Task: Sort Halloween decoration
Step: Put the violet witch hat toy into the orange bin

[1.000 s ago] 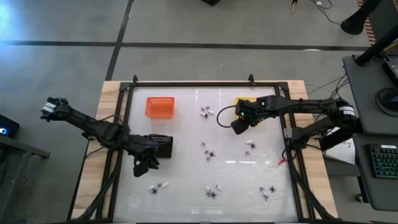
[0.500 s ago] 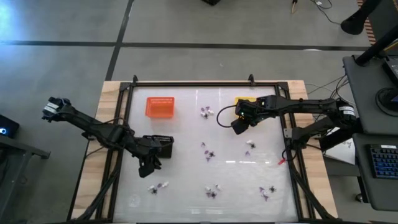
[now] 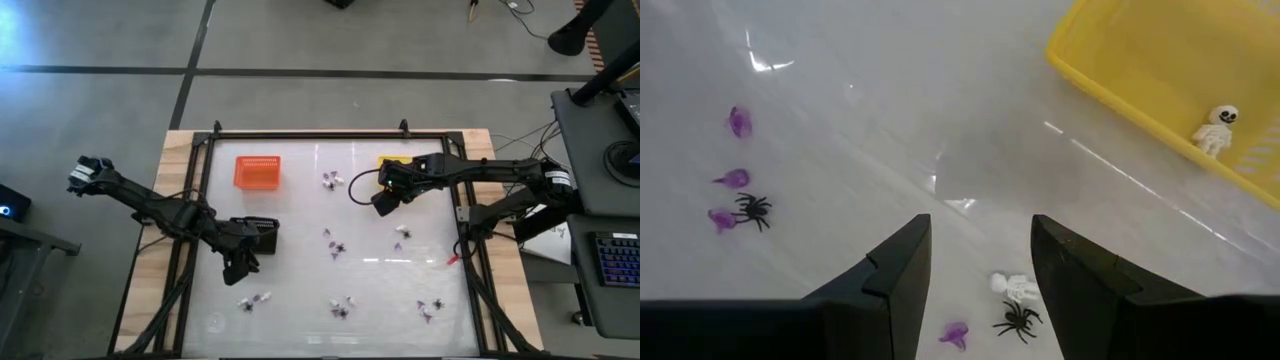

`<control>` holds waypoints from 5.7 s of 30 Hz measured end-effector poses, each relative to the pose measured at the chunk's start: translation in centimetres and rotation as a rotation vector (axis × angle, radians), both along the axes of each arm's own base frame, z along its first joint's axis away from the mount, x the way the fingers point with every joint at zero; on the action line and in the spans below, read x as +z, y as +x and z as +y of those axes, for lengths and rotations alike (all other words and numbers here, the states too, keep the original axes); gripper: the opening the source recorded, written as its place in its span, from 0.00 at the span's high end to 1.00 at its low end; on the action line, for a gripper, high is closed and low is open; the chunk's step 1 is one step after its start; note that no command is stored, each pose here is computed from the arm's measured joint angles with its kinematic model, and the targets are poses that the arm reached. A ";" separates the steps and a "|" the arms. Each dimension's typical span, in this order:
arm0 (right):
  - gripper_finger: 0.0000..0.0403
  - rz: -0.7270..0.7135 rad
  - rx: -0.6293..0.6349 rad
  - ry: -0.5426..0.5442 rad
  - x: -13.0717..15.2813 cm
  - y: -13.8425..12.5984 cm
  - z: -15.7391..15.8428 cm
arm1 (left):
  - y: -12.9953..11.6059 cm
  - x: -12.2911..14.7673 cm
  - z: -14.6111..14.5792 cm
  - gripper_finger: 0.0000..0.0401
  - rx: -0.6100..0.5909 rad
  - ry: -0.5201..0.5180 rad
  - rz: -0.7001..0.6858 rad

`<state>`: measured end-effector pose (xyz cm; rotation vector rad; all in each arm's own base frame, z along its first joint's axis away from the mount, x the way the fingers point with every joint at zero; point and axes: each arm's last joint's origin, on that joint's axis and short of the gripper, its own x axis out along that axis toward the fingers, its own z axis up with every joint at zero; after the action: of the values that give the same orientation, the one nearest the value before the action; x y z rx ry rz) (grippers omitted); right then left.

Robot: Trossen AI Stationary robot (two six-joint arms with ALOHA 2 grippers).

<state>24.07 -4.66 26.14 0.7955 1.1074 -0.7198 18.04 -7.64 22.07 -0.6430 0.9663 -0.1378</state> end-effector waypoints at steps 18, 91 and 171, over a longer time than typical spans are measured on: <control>0.59 -0.009 -0.047 0.014 0.0 0.0 0.0 | 0.0 0.0 -0.2 0.76 -0.028 0.009 -0.014; 0.59 -0.002 0.001 -0.027 0.0 0.1 -0.1 | 0.8 -1.0 -0.8 0.68 -0.064 0.047 0.000; 0.59 0.017 0.210 0.072 -0.1 0.0 1.5 | 4.0 -8.0 -8.4 0.70 0.096 0.112 0.527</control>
<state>24.07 -3.18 26.04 0.7227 1.2171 -0.5135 22.08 -16.00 14.10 -0.6326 1.4351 0.1807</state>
